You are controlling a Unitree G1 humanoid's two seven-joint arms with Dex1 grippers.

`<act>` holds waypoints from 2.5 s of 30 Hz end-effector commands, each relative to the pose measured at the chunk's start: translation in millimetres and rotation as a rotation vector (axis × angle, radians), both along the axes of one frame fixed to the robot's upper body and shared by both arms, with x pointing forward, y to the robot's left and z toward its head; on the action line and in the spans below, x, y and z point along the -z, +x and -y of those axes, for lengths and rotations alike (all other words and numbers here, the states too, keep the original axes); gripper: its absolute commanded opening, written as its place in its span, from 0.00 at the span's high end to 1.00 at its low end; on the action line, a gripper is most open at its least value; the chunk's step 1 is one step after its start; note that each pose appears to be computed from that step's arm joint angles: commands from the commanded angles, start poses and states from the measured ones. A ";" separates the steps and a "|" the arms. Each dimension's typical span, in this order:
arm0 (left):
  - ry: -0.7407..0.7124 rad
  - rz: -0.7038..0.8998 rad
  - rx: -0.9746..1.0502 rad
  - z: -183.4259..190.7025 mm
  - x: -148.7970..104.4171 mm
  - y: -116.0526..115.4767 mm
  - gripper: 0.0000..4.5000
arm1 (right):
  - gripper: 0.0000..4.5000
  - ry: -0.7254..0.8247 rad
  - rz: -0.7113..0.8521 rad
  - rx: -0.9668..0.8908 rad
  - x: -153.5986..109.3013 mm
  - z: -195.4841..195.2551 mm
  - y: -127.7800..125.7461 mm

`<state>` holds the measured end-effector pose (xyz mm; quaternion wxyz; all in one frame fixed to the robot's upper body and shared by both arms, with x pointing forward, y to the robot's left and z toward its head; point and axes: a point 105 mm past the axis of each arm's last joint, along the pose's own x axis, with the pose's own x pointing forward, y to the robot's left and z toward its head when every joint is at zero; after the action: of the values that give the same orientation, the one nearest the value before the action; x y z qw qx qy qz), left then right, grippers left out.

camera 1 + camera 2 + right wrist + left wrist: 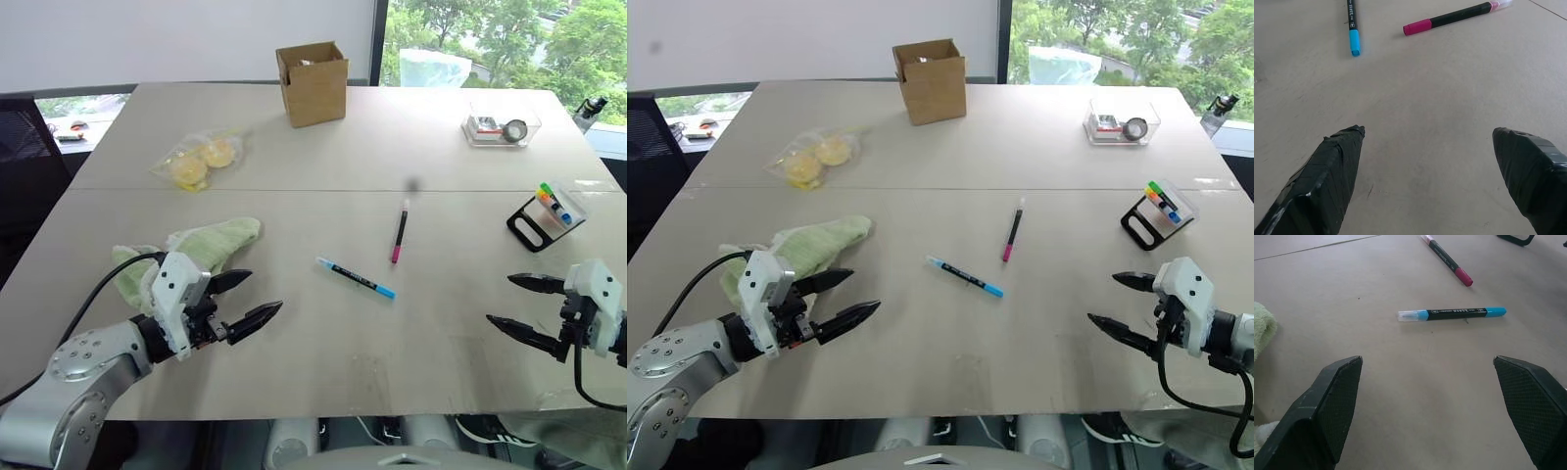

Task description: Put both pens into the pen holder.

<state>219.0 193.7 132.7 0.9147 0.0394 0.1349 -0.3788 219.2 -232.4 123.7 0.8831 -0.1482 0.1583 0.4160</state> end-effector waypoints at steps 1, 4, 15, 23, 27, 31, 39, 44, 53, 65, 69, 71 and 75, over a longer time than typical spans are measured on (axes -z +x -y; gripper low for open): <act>-0.002 0.059 0.046 10.9 -9.6 -1.5 0.01 | 0.00 -0.028 0.052 -0.033 -12.8 -12.0 6.2; -0.006 0.085 0.079 20.1 -14.0 -0.4 0.01 | 0.00 -0.097 0.029 -0.112 -16.0 -43.3 14.3; 0.064 0.138 0.182 30.4 -17.8 -4.7 0.01 | 0.00 -0.100 -0.088 0.162 -33.6 -117.6 115.6; 0.021 0.288 0.236 36.5 -39.2 -10.6 0.01 | 0.00 -0.155 -0.283 0.443 -25.7 -146.3 157.0; -0.018 0.342 0.248 34.6 -54.4 -10.9 0.01 | 0.00 -0.207 -0.285 0.475 -21.7 -140.1 162.0; -0.029 0.361 0.239 34.6 -56.7 -9.9 0.01 | 0.00 -0.210 -0.286 0.509 -15.7 -136.3 169.6; -0.042 0.358 0.201 33.3 -52.3 -5.6 0.00 | 0.61 -0.115 -0.405 0.564 -6.2 -145.1 189.3; -0.042 0.356 0.186 32.6 -49.5 -3.6 0.00 | 0.98 -0.166 -0.415 0.563 1.6 -145.6 194.4; -0.035 0.359 0.160 33.2 -46.8 -5.7 0.00 | 0.98 -0.026 -0.185 0.320 -36.6 -140.8 191.4; -0.175 0.383 0.074 40.0 -56.5 10.2 0.00 | 0.98 0.317 0.610 0.428 -168.0 -8.8 127.2; -0.239 0.358 0.163 57.7 -63.5 12.6 0.00 | 0.98 0.249 0.789 0.582 -165.2 10.5 128.0; -0.257 0.346 0.208 64.1 -67.2 14.9 0.00 | 0.98 0.183 0.858 0.596 -158.9 11.4 129.5; -0.232 0.349 0.252 66.6 -68.9 21.7 0.00 | 0.98 0.153 0.916 0.613 -147.5 12.7 134.8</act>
<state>240.9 127.1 199.8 0.8722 0.0122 -0.0742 -0.4833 356.9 -245.1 264.6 0.9586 -0.1855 -0.2095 0.0529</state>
